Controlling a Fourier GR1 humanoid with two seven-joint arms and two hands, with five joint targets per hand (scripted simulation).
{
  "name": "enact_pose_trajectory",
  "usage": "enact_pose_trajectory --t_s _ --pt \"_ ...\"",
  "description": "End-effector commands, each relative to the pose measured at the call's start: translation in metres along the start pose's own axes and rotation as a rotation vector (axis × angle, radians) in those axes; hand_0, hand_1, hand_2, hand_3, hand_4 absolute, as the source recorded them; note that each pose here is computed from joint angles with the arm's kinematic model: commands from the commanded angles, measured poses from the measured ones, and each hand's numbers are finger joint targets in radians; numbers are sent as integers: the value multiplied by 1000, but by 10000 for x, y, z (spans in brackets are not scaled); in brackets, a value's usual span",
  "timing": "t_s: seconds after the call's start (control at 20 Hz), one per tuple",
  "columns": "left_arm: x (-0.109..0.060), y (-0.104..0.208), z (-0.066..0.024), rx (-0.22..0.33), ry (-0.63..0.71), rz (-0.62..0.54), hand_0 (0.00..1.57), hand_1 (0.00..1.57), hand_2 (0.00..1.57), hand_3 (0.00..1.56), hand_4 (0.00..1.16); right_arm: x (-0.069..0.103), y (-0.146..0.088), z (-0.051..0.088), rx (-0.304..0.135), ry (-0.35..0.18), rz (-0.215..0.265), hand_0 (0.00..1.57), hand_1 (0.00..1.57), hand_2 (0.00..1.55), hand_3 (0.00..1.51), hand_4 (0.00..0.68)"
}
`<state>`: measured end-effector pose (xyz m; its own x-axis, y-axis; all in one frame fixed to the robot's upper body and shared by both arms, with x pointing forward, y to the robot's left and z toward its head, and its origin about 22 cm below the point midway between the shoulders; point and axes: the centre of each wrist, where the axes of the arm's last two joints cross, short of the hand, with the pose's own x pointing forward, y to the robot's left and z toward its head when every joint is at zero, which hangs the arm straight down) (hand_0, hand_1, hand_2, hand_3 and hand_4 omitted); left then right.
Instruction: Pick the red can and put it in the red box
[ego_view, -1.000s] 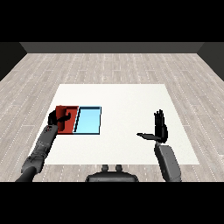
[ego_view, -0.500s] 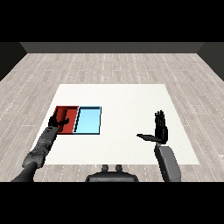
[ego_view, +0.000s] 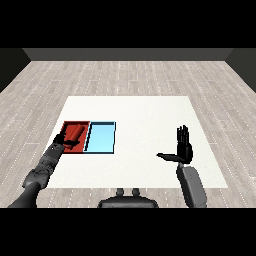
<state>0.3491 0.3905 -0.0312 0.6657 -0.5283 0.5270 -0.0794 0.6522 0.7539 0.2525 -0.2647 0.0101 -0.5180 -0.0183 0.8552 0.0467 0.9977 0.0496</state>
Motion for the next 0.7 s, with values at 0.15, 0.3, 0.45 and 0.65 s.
enact_pose_trajectory --t_s 0.15,0.3,0.45,0.65 --pt "78 56 -11 109 -71 187 0 0 0 0 0 127 53 -74 25 -28 -20 0 0 0 0 0" --pt "181 14 12 196 -254 470 0 0 0 0 0 66 -18 105 8 -14 -17 0 0 0 0 0" --pt "470 109 36 262 -523 668 0 0 0 0 0 111 -5 38 52 -26 -36 0 0 0 0 0" --pt "738 -62 166 171 -825 806 0 0 0 0 0 146 -12 25 46 -14 -18 0 0 0 0 0"
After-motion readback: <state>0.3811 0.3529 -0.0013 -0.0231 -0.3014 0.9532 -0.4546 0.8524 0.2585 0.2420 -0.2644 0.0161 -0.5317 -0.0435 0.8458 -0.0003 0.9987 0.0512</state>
